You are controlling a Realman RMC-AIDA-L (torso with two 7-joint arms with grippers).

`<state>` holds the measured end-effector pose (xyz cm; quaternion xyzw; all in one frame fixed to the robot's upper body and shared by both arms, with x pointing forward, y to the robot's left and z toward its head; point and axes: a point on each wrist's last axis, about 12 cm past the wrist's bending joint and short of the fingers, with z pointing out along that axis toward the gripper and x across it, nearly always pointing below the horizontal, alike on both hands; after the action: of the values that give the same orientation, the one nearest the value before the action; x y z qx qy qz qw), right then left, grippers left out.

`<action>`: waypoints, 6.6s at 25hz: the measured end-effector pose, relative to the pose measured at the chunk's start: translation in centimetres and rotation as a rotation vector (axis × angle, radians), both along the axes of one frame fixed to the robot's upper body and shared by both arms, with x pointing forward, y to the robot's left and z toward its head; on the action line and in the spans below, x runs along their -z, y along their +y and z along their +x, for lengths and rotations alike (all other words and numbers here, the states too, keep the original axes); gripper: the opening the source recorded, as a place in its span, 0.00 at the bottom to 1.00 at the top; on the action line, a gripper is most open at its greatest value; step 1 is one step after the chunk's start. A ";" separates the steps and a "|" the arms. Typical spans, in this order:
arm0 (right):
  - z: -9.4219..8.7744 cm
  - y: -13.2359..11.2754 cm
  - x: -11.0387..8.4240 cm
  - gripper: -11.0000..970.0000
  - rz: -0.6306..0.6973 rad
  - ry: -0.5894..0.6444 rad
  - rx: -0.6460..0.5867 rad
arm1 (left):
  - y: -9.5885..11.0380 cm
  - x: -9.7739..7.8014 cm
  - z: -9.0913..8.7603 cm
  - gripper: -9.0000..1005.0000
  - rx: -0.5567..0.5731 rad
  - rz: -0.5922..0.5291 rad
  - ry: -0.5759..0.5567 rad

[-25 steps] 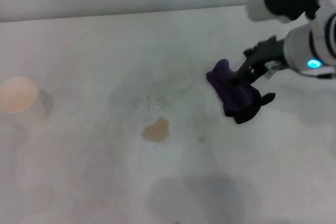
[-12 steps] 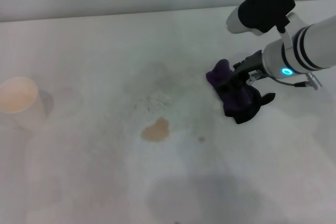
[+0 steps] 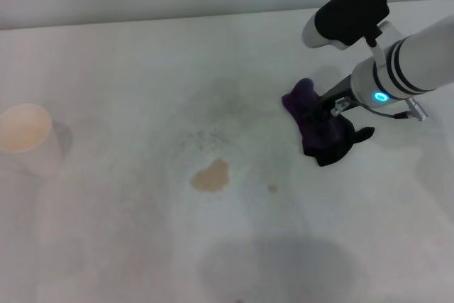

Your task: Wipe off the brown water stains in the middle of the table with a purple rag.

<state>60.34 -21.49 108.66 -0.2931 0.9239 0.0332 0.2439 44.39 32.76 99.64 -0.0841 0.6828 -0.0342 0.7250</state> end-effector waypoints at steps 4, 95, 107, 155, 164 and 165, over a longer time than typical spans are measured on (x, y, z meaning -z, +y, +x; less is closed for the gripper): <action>-0.1 -0.8 -0.1 0.36 0.016 0.023 0.031 | 0.0 0.0 0.0 0.86 -0.001 0.001 -0.001; -2.9 11.9 0.6 0.12 0.267 0.116 -0.606 | 1.8 -1.1 -0.7 0.86 -0.076 0.027 -0.091; -0.2 10.7 0.9 0.12 0.183 0.005 -0.522 | 1.8 -1.2 -0.5 0.86 -0.077 0.026 -0.094; -1.5 -4.7 -2.1 0.13 0.293 -0.008 -0.152 | 2.0 -1.4 -0.1 0.86 -0.119 -0.047 -0.118; -2.3 -5.1 -0.9 0.14 0.278 0.023 -0.195 | 1.7 -1.6 0.5 0.86 -0.107 -0.053 -0.131; -2.3 -5.1 -0.9 0.14 0.276 0.021 -0.197 | 1.7 -1.7 0.6 0.86 -0.107 -0.054 -0.132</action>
<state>58.07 -26.57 109.54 -0.3457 0.8799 0.1864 0.2675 44.96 34.43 101.29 -0.1373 0.6270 -0.0194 0.7666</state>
